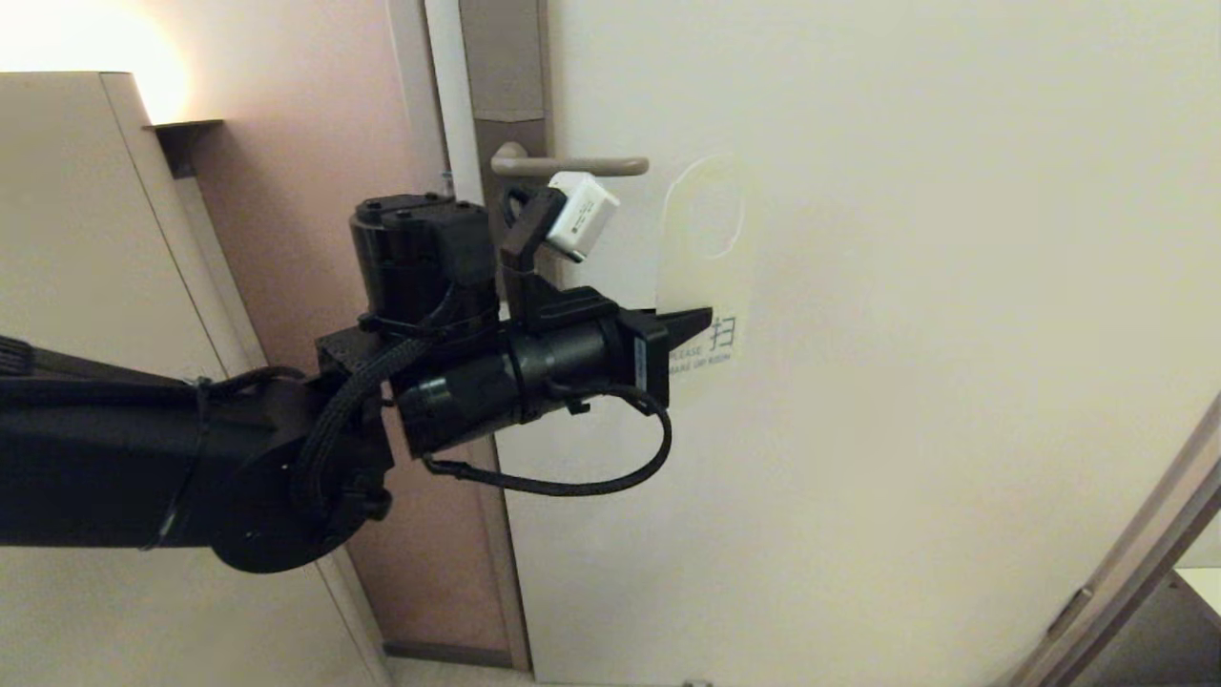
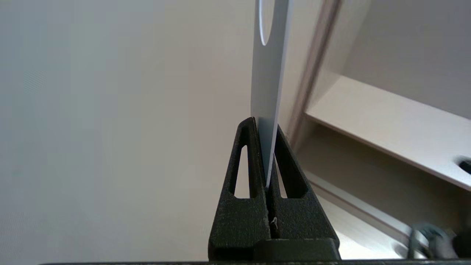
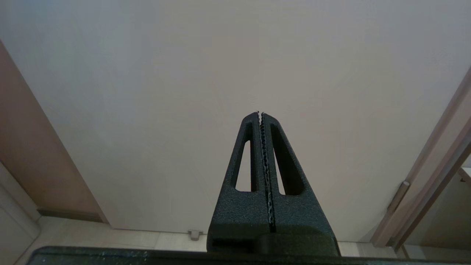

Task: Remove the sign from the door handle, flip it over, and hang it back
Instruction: Hand it to the other hand

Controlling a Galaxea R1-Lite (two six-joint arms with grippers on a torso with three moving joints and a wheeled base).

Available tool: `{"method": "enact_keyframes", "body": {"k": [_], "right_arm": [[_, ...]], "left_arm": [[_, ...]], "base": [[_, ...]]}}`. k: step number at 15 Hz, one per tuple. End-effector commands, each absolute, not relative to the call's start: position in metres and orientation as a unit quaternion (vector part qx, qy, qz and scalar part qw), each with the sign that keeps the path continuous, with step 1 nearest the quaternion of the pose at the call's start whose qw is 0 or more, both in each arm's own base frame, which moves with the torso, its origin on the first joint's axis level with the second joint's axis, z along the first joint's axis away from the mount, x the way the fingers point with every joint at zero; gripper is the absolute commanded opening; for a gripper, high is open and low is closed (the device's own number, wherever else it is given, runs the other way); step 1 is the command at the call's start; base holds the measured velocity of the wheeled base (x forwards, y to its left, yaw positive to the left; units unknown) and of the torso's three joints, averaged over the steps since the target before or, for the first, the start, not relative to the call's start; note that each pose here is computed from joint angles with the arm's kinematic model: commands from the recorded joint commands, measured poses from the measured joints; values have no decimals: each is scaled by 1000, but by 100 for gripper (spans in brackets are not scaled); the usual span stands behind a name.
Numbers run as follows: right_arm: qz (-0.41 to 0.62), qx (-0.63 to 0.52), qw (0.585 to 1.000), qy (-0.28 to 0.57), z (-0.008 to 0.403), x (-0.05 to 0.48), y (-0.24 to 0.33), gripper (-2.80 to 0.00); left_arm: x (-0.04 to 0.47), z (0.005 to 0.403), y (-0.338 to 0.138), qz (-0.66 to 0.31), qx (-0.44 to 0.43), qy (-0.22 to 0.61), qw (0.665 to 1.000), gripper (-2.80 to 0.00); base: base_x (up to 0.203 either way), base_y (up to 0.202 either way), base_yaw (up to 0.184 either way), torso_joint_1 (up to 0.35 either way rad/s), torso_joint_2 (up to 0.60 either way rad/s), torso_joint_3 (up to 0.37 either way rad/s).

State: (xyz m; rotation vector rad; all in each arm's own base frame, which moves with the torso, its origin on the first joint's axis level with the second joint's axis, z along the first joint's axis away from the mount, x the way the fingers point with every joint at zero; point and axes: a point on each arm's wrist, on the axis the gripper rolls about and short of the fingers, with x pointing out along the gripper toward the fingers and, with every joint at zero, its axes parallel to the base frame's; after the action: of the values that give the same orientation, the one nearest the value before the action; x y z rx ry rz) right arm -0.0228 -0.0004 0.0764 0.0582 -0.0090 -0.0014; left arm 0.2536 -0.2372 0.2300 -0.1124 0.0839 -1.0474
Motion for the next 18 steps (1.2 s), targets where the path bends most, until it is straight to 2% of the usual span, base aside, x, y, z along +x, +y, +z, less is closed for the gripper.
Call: {"method": "enact_keyframes", "body": {"k": [1, 5, 12, 18], "right_arm": [[-1, 29, 1000, -5, 76, -23, 0, -280], [-1, 29, 1000, -5, 76, -23, 0, -280], [-1, 29, 1000, -4, 76, -23, 0, -280], [0, 29, 1000, -4, 76, -23, 0, -280]], "left_arm": [[243, 238, -225, -520, -56, 32, 852, -280], [226, 245, -208, -574, -56, 33, 816, -280], [224, 237, -197, -695, -68, 72, 712, -280], [229, 233, -196, -711, -69, 81, 695, -280]], "base": [[0, 0, 0, 0, 0, 0], [0, 0, 0, 0, 0, 0], [0, 0, 0, 0, 0, 0], [0, 0, 0, 0, 0, 0]]}}
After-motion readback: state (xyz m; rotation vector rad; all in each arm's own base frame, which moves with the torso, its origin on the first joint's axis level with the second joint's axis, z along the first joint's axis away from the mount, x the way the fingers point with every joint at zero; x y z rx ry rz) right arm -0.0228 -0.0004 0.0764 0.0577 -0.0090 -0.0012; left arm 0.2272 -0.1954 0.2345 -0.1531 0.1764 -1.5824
